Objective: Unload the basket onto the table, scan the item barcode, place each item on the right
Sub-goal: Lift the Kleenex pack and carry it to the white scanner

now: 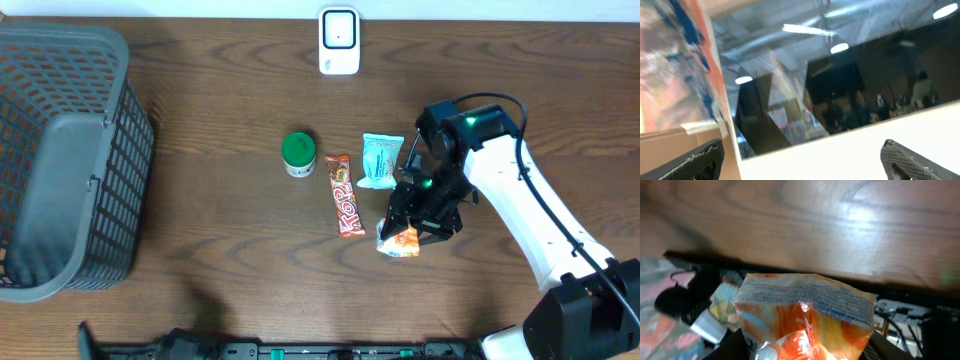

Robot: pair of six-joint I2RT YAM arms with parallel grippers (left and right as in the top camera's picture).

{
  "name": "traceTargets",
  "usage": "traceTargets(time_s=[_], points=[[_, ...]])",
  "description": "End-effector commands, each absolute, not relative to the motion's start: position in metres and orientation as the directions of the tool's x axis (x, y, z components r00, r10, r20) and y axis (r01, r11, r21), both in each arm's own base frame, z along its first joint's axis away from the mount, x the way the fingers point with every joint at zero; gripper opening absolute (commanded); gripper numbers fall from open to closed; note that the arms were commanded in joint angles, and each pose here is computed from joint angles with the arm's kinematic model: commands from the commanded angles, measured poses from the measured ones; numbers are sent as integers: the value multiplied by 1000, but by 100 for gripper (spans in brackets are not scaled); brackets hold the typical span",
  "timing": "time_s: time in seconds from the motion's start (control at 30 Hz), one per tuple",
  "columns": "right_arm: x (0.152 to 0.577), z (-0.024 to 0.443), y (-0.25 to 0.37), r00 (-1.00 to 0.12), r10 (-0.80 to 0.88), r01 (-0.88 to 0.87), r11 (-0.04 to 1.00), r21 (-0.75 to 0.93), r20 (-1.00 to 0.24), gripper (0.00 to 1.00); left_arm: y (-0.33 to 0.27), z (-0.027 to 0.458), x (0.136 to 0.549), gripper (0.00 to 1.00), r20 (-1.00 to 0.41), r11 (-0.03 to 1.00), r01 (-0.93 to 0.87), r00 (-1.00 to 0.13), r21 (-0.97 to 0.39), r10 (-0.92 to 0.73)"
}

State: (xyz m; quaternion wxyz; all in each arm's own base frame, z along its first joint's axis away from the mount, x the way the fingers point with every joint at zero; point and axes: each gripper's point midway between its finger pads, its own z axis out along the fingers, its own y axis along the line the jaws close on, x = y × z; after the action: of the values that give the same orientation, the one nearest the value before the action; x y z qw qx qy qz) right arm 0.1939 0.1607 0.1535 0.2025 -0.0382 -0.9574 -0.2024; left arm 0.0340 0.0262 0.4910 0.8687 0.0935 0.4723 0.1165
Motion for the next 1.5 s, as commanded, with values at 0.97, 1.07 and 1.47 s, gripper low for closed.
traceTargets(time_s=[0.97, 1.07, 1.47], points=[[481, 232, 190, -531, 44, -170, 973, 158, -846, 46, -34, 245, 229, 100, -983, 989, 73, 140, 130, 119], [504, 227, 198, -470, 49, -182, 972, 151, -881, 44, -35, 232, 234, 100, -982, 989, 71, 146, 128, 117], [587, 191, 225, -313, 37, -183, 978, 99, -949, 40, -35, 201, 240, 100, -987, 988, 63, 88, 141, 135]])
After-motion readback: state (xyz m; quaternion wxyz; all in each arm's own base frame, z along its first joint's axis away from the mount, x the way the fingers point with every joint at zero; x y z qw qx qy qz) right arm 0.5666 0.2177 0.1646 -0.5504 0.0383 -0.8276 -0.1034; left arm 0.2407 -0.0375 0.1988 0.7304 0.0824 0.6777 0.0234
